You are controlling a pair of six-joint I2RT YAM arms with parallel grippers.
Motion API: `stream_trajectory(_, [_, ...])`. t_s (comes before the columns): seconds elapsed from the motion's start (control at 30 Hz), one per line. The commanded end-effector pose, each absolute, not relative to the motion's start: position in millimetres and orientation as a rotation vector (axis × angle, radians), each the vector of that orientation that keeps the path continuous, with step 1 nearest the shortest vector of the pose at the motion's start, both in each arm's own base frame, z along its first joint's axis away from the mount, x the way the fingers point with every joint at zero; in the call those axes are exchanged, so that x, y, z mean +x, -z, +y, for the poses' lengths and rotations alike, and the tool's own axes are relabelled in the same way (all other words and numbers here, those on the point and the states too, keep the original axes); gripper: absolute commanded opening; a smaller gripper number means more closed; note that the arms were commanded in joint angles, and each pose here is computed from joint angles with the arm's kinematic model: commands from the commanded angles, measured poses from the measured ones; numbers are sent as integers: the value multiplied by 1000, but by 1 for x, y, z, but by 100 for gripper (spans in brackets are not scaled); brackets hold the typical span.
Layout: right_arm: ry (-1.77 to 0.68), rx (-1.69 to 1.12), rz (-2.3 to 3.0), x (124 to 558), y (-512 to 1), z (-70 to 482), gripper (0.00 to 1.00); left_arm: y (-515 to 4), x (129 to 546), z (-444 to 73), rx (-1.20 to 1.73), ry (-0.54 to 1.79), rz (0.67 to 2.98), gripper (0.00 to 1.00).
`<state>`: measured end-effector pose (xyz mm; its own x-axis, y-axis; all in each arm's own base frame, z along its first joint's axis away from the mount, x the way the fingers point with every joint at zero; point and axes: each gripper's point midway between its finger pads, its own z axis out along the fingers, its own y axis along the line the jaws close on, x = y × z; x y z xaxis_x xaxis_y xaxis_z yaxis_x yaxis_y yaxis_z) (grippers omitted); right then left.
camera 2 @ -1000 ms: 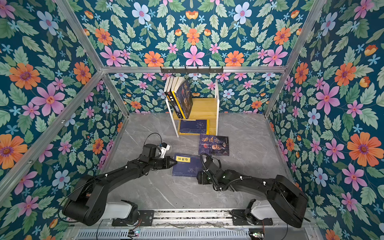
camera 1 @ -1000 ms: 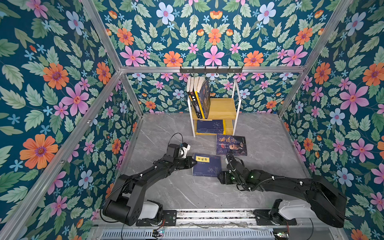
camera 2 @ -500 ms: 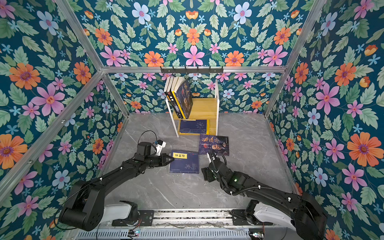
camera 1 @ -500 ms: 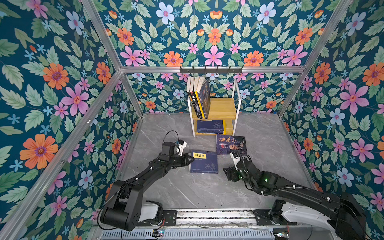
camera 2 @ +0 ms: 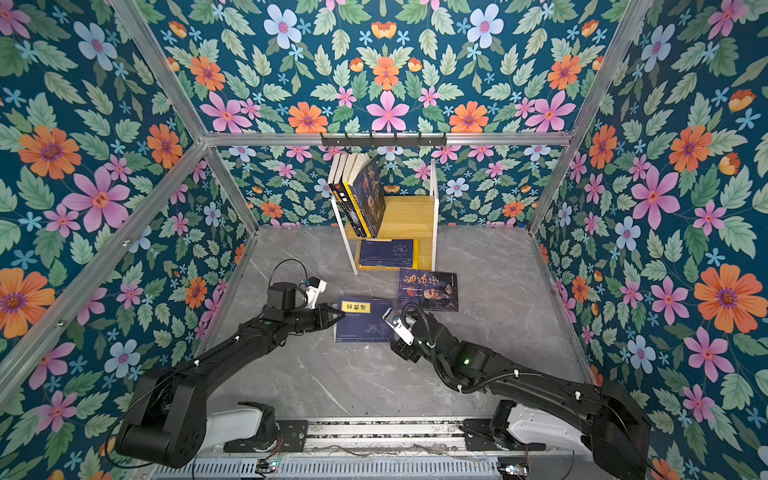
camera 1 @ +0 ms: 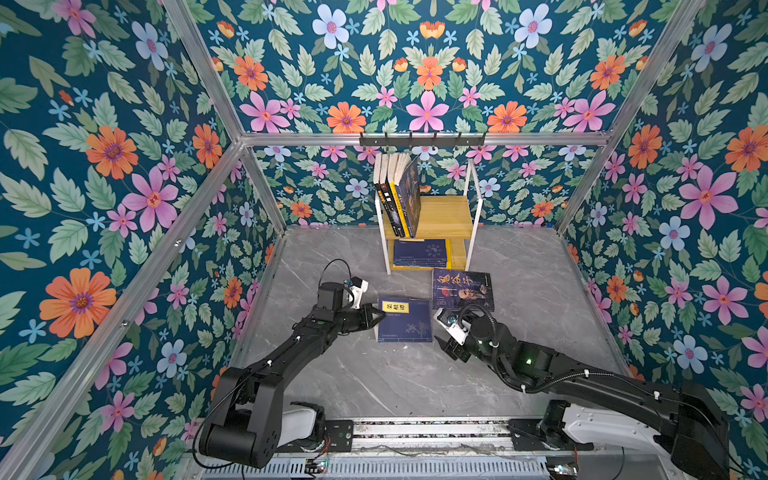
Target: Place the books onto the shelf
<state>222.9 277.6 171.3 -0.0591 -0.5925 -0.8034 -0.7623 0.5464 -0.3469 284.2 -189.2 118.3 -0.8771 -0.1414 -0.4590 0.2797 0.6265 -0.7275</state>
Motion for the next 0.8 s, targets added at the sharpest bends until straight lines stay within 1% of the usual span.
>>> stream_trajectory(0.0, [-88, -1299, 1533, 223, -182, 299, 78, -127, 285, -192, 132, 1211, 2336, 0])
stream_trajectory(0.13, [29, -1385, 1441, 223, -172, 322, 79, -128, 286, -191, 126, 1210, 2335, 0])
stream_trajectory(0.27, [86, -1425, 1409, 226, -154, 340, 79, -130, 287, -191, 127, 1213, 2328, 0])
stream_trajectory(0.43, [92, -1391, 1409, 230, -141, 357, 79, -127, 287, -191, 119, 1214, 2341, 0])
stream_trajectory(0.57, [161, -1395, 1435, 240, -120, 363, 79, -128, 289, -192, 126, 1217, 2340, 0])
stream_trajectory(0.67, [162, -1364, 1446, 246, -112, 368, 79, -126, 289, -192, 123, 1215, 2344, 0])
stream_trajectory(0.77, [167, -1390, 1457, 247, -94, 375, 77, -126, 289, -191, 119, 1214, 2343, 0])
